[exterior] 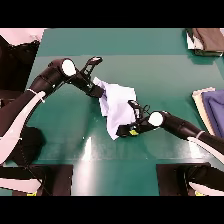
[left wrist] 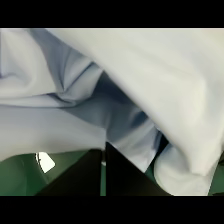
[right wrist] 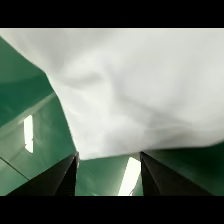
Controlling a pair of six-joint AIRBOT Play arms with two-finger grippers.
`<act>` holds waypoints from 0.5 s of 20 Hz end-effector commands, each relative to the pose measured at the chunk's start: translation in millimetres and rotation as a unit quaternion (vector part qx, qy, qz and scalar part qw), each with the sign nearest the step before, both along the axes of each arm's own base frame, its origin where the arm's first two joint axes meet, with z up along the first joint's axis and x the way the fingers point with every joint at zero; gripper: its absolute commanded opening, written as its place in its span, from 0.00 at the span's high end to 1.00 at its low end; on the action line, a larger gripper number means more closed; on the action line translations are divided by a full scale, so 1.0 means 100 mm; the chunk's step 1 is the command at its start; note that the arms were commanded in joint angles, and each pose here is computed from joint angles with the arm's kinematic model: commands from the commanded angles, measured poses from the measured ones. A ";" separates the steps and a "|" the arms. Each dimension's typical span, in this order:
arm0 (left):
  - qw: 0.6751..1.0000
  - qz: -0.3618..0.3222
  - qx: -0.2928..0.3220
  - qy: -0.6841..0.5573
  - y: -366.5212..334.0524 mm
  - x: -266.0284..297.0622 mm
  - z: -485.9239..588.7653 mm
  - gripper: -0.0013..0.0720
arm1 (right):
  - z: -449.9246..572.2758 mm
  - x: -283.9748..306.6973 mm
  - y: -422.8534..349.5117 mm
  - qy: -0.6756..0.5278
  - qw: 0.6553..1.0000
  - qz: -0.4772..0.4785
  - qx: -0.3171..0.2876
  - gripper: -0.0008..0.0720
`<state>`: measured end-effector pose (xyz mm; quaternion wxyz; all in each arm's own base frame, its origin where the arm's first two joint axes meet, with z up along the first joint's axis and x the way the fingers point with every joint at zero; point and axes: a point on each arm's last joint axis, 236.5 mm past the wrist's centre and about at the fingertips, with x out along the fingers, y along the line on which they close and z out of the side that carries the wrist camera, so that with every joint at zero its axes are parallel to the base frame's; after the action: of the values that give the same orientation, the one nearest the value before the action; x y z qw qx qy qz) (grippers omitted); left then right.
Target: Fold the shirts.
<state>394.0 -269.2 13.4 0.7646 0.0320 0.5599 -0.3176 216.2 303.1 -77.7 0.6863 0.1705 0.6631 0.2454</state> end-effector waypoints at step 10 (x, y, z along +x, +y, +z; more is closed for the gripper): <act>1.000 -0.007 0.014 0.013 0.06 -0.07 -0.03 0.95 | -0.07 0.26 0.22 -0.015 0.999 -0.048 0.002 0.97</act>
<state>389.7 -264.5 10.4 0.7582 0.0412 0.5694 -0.3151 239.9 319.9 -86.6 0.7015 0.1962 0.6507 0.2143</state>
